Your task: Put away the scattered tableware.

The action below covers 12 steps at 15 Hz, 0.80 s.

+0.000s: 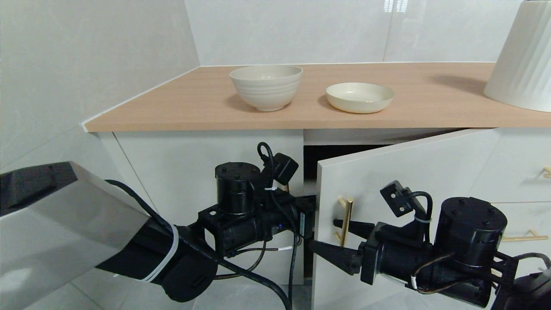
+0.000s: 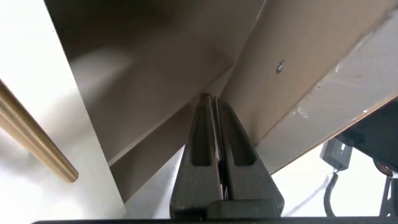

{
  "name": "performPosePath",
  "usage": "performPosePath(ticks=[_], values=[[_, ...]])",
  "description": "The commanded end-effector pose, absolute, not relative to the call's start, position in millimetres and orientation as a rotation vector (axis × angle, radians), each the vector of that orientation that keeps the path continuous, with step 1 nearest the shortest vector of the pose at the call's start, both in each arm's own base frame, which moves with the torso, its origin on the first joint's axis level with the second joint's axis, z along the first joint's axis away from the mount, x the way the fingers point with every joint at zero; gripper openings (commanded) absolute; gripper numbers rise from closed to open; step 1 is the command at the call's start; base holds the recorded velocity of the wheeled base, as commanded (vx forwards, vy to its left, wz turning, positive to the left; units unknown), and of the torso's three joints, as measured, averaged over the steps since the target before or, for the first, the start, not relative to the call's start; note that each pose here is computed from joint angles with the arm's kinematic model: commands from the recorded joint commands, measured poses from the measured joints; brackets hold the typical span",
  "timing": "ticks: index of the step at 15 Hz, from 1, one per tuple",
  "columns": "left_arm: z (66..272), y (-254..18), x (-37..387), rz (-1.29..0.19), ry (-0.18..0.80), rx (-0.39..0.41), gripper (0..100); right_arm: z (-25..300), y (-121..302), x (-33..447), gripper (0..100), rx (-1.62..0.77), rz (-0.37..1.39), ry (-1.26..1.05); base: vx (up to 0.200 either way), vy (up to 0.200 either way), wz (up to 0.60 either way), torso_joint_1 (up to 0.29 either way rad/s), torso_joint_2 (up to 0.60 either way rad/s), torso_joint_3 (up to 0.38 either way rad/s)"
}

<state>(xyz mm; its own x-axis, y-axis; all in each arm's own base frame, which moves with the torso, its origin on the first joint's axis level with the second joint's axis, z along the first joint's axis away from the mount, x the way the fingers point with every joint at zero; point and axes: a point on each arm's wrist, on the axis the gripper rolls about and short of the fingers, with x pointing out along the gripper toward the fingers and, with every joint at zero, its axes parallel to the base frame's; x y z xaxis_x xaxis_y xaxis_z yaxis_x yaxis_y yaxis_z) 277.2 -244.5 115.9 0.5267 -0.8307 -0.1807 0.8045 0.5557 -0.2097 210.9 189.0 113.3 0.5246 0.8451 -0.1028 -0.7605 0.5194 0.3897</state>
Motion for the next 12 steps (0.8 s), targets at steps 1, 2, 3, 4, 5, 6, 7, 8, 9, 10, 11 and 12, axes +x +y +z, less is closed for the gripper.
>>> performPosePath(ticks=[1,2,3,4,5,6,7,8,9,10,11,12], values=[[116,-249,274,-1.006,0.265,-0.108,0,111,183,218,100,0.314,0.913,0.283,0.000,0.000,0.00,0.000,0.00,0.000],[118,-250,274,-1.009,0.251,-0.109,0,112,176,224,100,0.313,0.858,0.269,0.000,0.000,0.00,0.000,0.00,0.000],[119,-251,274,-1.011,0.245,-0.112,0,113,170,227,100,0.293,0.833,0.248,0.000,0.000,0.00,0.000,0.00,0.000],[119,-252,273,-1.016,0.245,-0.110,0,115,164,230,100,0.266,0.812,0.223,0.000,0.000,0.00,0.000,0.00,0.000],[119,-254,271,-1.023,0.246,-0.110,0,121,158,231,100,0.257,0.791,0.193,0.000,0.000,0.00,0.000,0.00,0.000],[120,-255,270,-1.025,0.242,-0.111,0,129,154,229,100,0.261,0.771,0.161,0.000,0.000,0.00,0.000,0.00,0.000],[121,-255,270,-1.024,0.240,-0.111,0,134,148,223,100,0.262,0.759,0.148,0.000,0.000,0.00,0.000,0.00,0.000],[121,-255,270,-1.024,0.238,-0.112,0,134,139,215,100,0.261,0.744,0.155,0.000,0.000,0.00,0.000,0.00,0.000],[122,-255,271,-1.023,0.234,-0.113,0,126,130,204,100,0.244,0.731,0.193,0.000,0.000,0.00,0.000,0.00,0.000],[123,-255,271,-1.023,0.233,-0.114,0,113,122,190,100,0.178,0.726,0.239,0.000,0.000,0.00,0.000,0.00,0.000],[123,-255,271,-1.023,0.234,-0.114,0,105,117,183,100,0.120,0.724,0.263,0.000,0.000,0.00,0.000,0.00,0.000],[123,-255,271,-1.021,0.234,-0.114,0,95,109,173,100,0.044,0.668,0.293,0.000,0.000,0.00,0.000,0.00,0.000]])
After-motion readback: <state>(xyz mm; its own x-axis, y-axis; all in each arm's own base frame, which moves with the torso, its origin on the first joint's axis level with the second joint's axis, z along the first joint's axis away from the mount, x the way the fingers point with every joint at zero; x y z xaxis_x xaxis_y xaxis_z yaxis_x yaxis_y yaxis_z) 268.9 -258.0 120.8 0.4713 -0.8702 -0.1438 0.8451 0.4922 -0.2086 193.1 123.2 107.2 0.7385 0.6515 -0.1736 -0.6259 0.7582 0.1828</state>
